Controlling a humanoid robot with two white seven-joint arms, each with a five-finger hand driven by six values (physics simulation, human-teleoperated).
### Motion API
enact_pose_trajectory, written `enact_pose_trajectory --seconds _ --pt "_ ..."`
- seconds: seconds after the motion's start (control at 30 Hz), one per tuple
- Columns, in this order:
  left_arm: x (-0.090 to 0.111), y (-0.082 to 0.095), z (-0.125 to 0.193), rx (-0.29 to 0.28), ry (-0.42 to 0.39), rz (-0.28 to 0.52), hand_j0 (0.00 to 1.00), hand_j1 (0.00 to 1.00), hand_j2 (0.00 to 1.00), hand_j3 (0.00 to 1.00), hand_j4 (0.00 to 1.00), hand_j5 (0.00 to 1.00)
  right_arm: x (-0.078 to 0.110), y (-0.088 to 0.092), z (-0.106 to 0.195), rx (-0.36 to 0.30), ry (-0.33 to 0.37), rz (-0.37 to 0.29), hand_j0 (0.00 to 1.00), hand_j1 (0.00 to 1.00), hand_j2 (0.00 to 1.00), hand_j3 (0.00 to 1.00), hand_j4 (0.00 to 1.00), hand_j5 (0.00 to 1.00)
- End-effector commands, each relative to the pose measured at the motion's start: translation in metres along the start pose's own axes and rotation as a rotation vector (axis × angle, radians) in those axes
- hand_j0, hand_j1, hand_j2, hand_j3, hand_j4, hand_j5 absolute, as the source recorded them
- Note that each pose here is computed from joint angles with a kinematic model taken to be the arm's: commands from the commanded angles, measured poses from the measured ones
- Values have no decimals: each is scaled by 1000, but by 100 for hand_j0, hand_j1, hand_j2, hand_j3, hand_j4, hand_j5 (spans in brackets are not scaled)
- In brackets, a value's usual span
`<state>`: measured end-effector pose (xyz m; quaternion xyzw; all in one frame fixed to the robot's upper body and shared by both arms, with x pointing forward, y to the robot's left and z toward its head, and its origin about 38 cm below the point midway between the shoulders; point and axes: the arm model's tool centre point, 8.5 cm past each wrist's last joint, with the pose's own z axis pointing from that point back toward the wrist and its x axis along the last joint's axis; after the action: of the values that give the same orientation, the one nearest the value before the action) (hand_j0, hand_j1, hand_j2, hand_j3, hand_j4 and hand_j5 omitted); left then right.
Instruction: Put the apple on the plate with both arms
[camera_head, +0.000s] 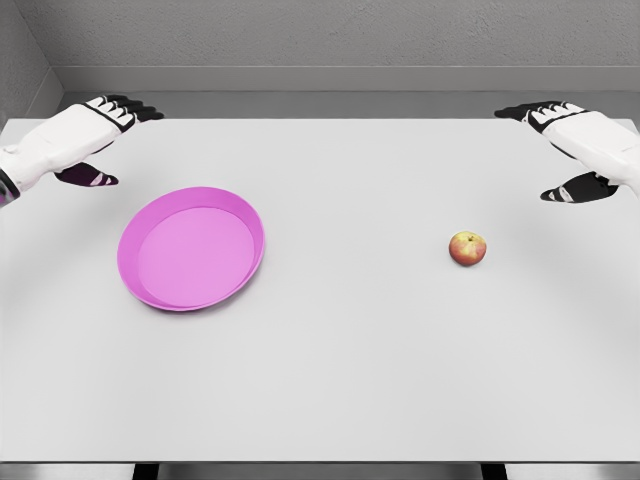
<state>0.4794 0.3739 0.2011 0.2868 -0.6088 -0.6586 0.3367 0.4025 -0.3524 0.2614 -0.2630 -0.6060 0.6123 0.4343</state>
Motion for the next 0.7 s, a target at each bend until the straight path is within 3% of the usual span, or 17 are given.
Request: enact_pose_trajectory --seconds 0.0,0.07,0.27,0.33,0.43,0.57,0.6,0.67 --pt "0 1 1 4 1 4 100 100 100 100 100 100 0 0 0 8 0 1 100 100 100 100 100 100" --pt "0 1 1 4 1 4 100 100 100 100 100 100 3 3 -1 19 -15 -2 100 100 100 100 100 100" --pt "0 0 0 2 0 1 100 100 100 100 100 100 12 47 -6 136 -36 -35 100 100 100 100 100 100" --pt "0 0 0 1 0 0 100 100 100 100 100 100 13 49 -7 143 -40 -34 100 100 100 100 100 100" --pt "0 0 0 1 0 0 100 100 100 100 100 100 16 68 -8 199 -44 -46 100 100 100 100 100 100" --pt "-1 -1 0 -5 3 -5 100 100 100 100 100 100 15 89 -7 267 1 -65 100 100 100 100 100 100" --pt "0 -2 -1 -5 1 -4 100 100 100 100 100 100 15 93 -6 328 17 -67 100 100 100 100 100 100" --pt "0 -1 -1 -3 0 -5 100 100 100 100 100 100 9 88 -11 379 86 -69 100 100 100 100 100 100"
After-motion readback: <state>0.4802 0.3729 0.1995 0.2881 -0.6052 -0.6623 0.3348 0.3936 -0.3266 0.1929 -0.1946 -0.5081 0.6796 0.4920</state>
